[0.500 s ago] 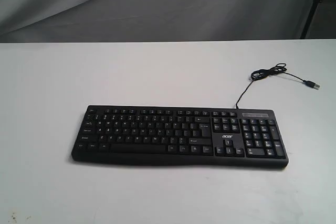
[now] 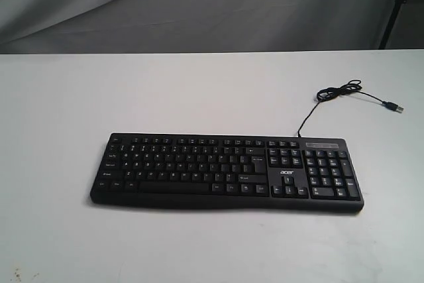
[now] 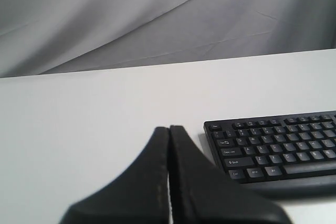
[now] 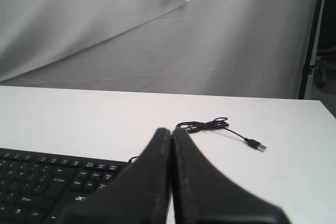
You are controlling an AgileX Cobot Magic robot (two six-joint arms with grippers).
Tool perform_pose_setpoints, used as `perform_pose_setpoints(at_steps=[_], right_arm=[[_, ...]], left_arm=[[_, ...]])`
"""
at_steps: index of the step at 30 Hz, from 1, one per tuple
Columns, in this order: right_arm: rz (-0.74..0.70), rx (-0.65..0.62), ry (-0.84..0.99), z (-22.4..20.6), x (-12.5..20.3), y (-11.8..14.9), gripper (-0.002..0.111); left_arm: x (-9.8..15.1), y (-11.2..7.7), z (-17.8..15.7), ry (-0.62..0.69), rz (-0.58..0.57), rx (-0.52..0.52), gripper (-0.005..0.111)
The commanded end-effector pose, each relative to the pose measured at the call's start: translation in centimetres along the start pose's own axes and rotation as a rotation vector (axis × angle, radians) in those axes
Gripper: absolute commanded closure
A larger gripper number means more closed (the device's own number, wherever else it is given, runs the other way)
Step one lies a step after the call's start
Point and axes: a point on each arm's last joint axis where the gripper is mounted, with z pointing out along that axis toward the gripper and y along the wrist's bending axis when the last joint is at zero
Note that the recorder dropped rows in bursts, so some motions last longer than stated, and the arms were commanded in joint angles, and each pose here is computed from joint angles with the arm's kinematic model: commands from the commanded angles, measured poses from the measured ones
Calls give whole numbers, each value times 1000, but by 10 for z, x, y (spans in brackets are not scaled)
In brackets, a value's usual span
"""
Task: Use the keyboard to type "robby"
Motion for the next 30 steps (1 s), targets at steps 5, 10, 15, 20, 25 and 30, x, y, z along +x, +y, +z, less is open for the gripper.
perform_pose_setpoints(at_steps=[5, 10, 15, 20, 25, 30], right_arm=[[-2, 2, 0, 0, 1, 0, 108], [-2, 4, 27, 0, -3, 0, 108], [-1, 8, 27, -2, -53, 0, 108], [-9, 11, -18, 6, -122, 0, 108], [-2, 9, 121, 48, -149, 0, 108], [95, -59, 268, 74, -133, 12, 108]], left_arm=[[1, 0, 0, -7, 3, 5, 107], [1, 0, 0, -7, 3, 5, 107], [1, 0, 0, -7, 3, 5, 107], [1, 0, 0, -7, 3, 5, 107], [1, 0, 0, -7, 3, 5, 107], [1, 0, 0, -7, 3, 5, 107]])
